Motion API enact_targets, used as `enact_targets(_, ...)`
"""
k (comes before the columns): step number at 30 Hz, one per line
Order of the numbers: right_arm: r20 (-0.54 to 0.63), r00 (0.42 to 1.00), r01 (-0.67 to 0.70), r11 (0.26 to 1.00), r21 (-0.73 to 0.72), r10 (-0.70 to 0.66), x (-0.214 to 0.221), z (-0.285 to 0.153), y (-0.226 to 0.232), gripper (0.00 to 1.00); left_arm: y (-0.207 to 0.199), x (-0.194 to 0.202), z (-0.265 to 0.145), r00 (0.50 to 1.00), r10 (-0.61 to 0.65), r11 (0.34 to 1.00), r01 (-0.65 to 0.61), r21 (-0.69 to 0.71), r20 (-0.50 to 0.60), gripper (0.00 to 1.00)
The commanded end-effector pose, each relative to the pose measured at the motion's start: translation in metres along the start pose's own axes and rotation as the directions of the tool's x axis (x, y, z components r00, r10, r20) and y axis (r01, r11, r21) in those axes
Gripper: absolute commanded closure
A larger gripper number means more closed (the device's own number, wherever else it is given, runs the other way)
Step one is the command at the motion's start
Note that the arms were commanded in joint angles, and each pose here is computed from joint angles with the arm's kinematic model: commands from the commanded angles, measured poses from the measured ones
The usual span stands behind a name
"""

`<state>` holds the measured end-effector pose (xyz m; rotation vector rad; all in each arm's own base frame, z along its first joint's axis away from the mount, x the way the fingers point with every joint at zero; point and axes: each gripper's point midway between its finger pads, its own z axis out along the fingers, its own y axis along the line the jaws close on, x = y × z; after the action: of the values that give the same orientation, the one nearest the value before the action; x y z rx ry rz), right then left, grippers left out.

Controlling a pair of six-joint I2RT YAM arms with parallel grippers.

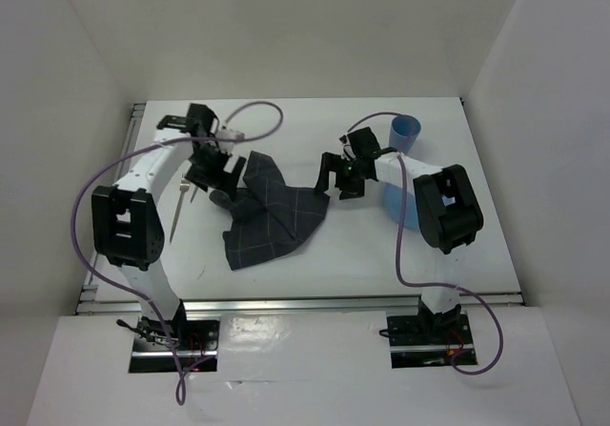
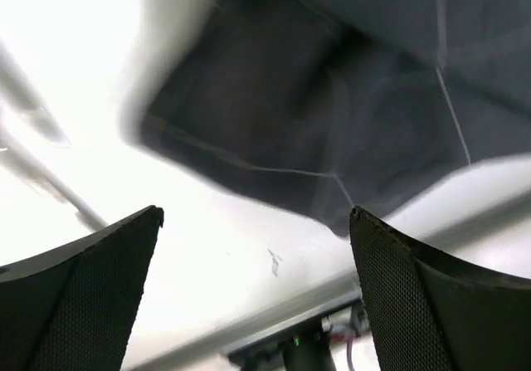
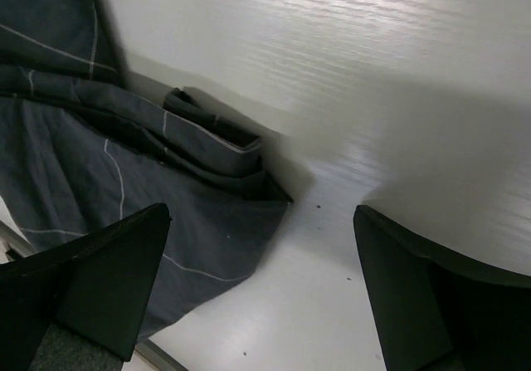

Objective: Set the dinner table for one person

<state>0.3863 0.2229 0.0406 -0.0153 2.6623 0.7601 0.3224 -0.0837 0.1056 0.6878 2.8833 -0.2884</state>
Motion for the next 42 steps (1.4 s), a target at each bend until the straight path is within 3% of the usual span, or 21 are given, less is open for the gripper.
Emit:
enact_targets(1,-0.023,1.000,0.012,0.999,-0.040,-0.013,0.011,0.014,0.017,0.00,0.025,-0.028,-0.027,0.965,-0.218,0.974,0.207,0.086,0.143,0.00)
enact_targets(3,-0.035,0.999,-0.007,1.000,-0.012,0.006,0.019,0.016,0.008,0.00,0.035,-0.018,-0.025,0.955,-0.273,0.959,0.261,0.111,0.114,0.00)
enact_targets(8,-0.031,0.999,-0.019,1.000,0.015,0.019,0.022,0.012,0.004,0.00,0.026,0.003,0.012,0.952,-0.294,0.919,0.305,0.249,-0.079,0.00)
enact_targets(17,-0.076,0.993,-0.086,0.996,0.015,0.087,0.042,0.012,0.005,0.00,0.042,-0.032,0.039,0.938,-0.338,0.896,0.344,0.280,-0.071,0.01)
enact_targets(18,-0.093,0.992,-0.090,0.996,-0.002,0.089,0.047,0.015,0.005,0.02,0.046,-0.036,0.042,0.940,-0.335,0.901,0.338,0.270,-0.059,0.06)
enact_targets(21,-0.109,0.989,-0.103,0.994,-0.047,0.097,0.052,0.020,0.010,0.20,0.038,-0.036,0.045,0.945,-0.318,0.887,0.324,0.328,-0.072,0.64)
enact_targets(22,-0.133,0.985,-0.119,0.990,-0.077,0.108,0.056,0.022,0.015,0.32,0.035,-0.032,0.048,0.943,-0.322,0.881,0.331,0.339,-0.086,0.83)
enact_targets(23,-0.142,0.983,-0.131,0.987,-0.089,0.117,0.057,0.021,0.018,0.59,0.034,-0.032,0.042,0.948,-0.311,0.886,0.316,0.338,-0.070,1.00)
enact_targets(27,-0.120,0.987,-0.117,0.986,-0.115,0.103,0.049,0.013,0.027,1.00,0.030,-0.029,0.024,0.965,-0.261,0.907,0.253,0.335,-0.023,1.00)
enact_targets(31,0.033,0.995,-0.094,0.995,-0.033,0.095,0.007,-0.027,0.017,1.00,0.033,-0.032,-0.014,0.975,-0.202,0.948,0.170,0.270,0.097,1.00)
enact_targets(35,0.275,0.961,-0.018,0.999,0.050,0.003,-0.047,-0.112,0.029,1.00,0.026,-0.041,-0.067,0.963,-0.119,0.975,0.067,0.212,0.243,1.00)
enact_targets(38,0.379,0.923,0.023,0.993,0.119,-0.067,-0.075,-0.160,0.038,1.00,0.022,-0.045,-0.096,0.943,-0.086,0.985,0.034,0.166,0.320,1.00)
enact_targets(42,0.427,0.897,0.065,0.989,0.132,-0.116,-0.099,-0.194,0.054,1.00,0.017,-0.040,-0.107,0.943,-0.086,0.986,0.034,0.166,0.320,1.00)
